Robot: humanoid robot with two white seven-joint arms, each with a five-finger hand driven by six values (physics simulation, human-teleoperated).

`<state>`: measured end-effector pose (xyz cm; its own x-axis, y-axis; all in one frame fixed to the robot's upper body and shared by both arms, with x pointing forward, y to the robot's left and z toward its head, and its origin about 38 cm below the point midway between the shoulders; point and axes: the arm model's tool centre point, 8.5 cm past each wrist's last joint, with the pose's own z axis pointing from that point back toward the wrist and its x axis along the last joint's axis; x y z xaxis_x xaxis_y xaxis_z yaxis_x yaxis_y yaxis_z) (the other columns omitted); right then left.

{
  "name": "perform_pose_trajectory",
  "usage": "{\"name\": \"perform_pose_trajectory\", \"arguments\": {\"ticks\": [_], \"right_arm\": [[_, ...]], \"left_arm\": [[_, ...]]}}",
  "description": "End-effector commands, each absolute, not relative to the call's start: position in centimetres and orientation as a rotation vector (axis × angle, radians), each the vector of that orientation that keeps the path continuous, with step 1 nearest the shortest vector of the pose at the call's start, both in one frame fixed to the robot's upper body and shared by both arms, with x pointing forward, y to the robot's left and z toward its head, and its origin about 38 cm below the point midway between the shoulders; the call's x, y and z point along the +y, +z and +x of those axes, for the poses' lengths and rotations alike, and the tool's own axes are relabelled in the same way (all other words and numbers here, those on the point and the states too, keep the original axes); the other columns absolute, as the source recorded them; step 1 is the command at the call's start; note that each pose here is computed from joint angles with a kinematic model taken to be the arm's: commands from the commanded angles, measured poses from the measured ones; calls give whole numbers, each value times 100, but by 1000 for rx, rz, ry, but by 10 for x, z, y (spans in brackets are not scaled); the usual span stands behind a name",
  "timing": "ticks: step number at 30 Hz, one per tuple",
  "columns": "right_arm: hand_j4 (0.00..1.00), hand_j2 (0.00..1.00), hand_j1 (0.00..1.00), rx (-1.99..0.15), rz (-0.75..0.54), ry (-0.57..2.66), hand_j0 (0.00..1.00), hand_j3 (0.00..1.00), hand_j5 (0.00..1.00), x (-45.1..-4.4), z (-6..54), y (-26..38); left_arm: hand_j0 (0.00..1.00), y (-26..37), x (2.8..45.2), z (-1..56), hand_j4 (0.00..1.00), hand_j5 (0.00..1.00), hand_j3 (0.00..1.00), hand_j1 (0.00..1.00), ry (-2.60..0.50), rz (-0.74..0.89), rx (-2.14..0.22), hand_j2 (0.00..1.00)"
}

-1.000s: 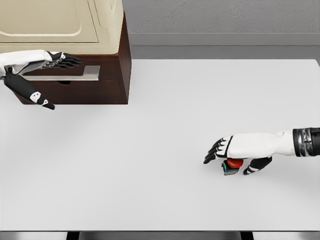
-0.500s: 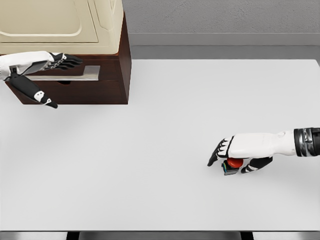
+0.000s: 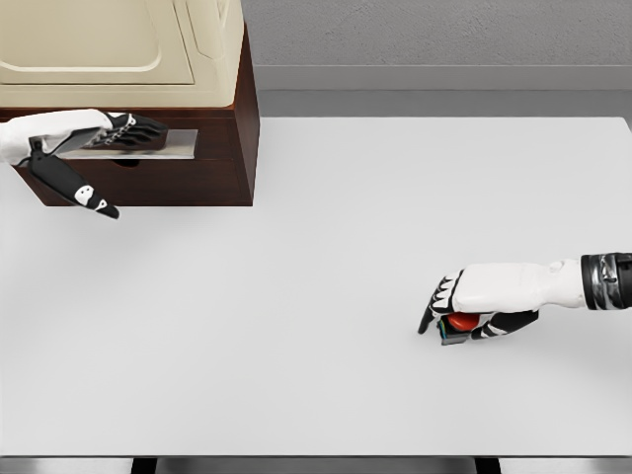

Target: Open the cabinet drawer with left arm, and place a switch into the drawer with right arm

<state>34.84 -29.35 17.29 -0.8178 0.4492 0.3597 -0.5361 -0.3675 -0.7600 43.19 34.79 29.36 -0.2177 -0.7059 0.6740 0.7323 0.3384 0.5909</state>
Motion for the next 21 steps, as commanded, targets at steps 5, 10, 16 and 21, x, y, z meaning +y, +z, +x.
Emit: {"name": "perform_pose_trajectory", "arguments": {"ticks": [5,10,16,21], "right_arm": [[69,69,69,-1267,117,2185,69,69,69,-295,349,174],[64,64,64,-1270,117,2185,64,64,64,-295,350,175],[62,62,62,-1271,116,2185,62,62,62,-294,350,175],[62,62,62,-1279,108,2186,62,62,62,-294,352,178]], "left_arm": [[100,295,352,434,100,100,100,100,-1304,-22,-1211,100],[100,292,356,436,100,100,100,100,-1295,-15,-1204,100],[100,287,347,439,100,100,100,100,-1308,-28,-1207,100],[100,286,349,440,100,100,100,100,-1303,-23,-1205,100]]}}
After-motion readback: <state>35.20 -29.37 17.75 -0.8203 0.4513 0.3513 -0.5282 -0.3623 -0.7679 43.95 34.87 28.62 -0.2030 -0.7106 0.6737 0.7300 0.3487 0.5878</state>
